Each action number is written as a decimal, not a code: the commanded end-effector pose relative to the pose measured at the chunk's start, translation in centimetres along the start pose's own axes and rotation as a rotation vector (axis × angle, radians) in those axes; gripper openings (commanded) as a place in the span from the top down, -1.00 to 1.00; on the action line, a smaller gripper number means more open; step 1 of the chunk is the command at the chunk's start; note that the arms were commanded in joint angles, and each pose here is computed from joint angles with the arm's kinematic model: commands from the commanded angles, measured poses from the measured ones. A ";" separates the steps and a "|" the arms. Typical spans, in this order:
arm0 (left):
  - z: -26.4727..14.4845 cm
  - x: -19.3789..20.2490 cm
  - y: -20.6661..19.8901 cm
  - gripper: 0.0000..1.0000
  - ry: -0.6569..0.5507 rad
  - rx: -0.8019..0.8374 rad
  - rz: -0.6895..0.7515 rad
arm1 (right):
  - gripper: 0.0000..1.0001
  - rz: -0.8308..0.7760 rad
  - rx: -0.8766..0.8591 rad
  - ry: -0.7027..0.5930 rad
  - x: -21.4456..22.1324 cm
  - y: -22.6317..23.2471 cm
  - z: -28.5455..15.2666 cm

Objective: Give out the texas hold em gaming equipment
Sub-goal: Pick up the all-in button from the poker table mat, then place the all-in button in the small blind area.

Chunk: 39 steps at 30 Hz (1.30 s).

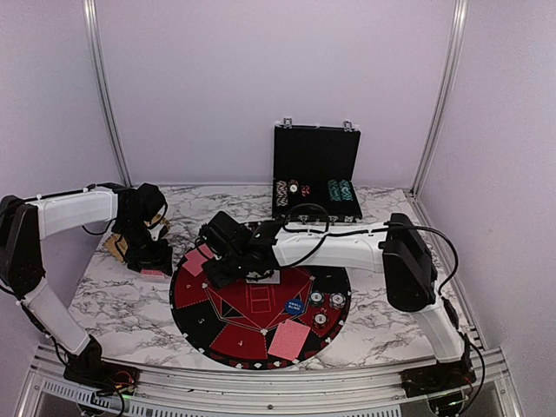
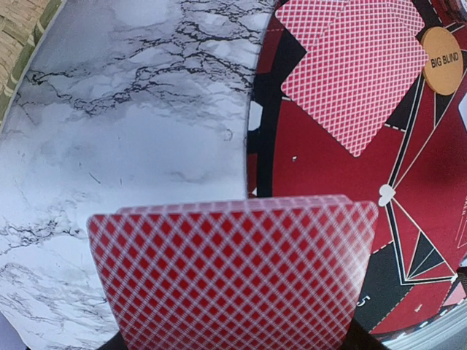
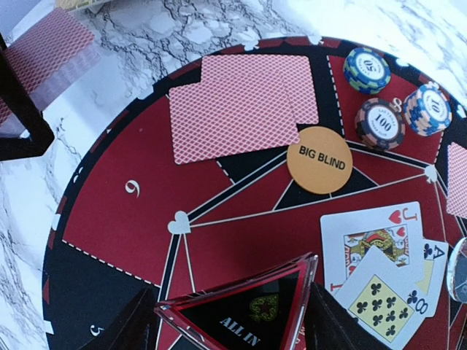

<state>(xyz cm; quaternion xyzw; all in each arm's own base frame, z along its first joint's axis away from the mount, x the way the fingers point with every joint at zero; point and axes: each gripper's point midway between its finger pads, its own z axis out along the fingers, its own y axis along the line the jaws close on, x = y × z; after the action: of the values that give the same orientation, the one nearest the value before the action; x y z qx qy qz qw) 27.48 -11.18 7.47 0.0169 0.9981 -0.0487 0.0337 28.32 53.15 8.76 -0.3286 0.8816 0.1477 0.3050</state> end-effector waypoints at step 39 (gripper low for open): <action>-1.0 -0.5 -4.2 0.20 -0.039 0.033 0.101 | -0.23 0.040 0.030 0.076 16.8 -2.4 -11.4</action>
<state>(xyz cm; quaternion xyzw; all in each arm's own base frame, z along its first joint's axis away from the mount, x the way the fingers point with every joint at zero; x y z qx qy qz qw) 26.84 -14.41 8.14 0.0640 0.9953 -0.0594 0.0412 14.70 37.73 5.48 -0.3387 0.8992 0.1104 0.2541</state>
